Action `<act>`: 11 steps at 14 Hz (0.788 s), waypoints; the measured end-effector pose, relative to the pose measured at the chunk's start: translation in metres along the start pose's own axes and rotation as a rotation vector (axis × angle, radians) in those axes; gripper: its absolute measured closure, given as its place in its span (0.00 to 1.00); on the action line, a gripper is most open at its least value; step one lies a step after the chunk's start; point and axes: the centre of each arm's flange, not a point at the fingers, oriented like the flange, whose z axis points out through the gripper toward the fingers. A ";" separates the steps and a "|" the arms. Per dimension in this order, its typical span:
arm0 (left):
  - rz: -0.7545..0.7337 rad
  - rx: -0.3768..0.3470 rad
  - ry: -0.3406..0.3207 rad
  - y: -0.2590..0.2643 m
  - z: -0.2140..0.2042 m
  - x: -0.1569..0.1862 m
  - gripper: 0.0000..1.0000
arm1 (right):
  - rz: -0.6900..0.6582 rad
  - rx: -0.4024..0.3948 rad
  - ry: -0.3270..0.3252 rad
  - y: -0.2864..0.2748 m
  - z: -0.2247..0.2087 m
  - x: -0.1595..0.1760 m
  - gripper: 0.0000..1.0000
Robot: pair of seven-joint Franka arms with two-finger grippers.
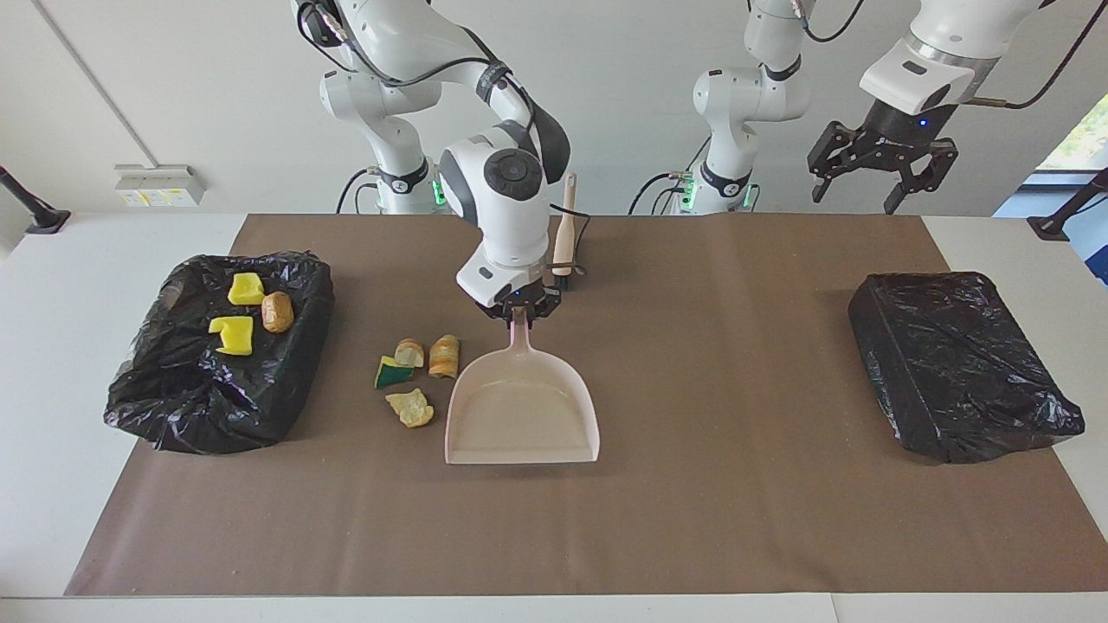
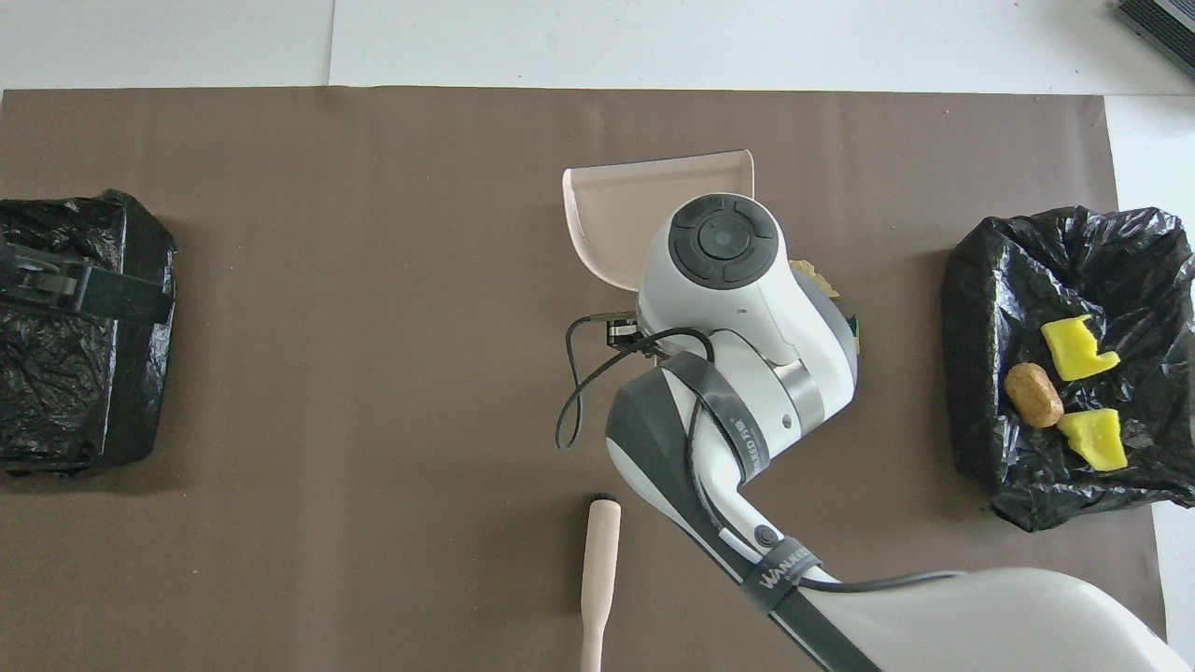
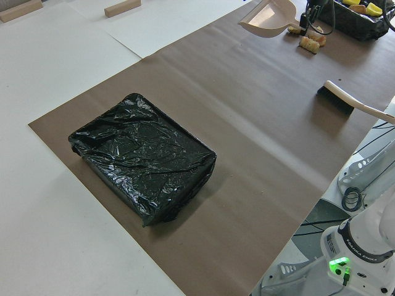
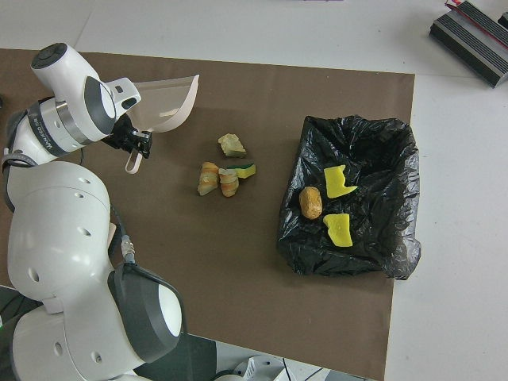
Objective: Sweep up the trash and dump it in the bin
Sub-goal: 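Bring the dustpan back and set it on the mat with the right gripper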
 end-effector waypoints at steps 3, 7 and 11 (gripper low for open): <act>-0.005 0.002 0.001 -0.003 0.000 0.000 0.00 | 0.083 0.082 -0.006 -0.050 0.032 0.006 0.68; -0.006 0.003 0.000 -0.003 0.000 0.000 0.00 | 0.093 0.109 -0.016 -0.059 0.057 0.010 0.68; -0.004 0.002 -0.002 -0.002 0.001 0.000 0.00 | 0.070 0.085 -0.045 -0.059 0.078 -0.001 0.67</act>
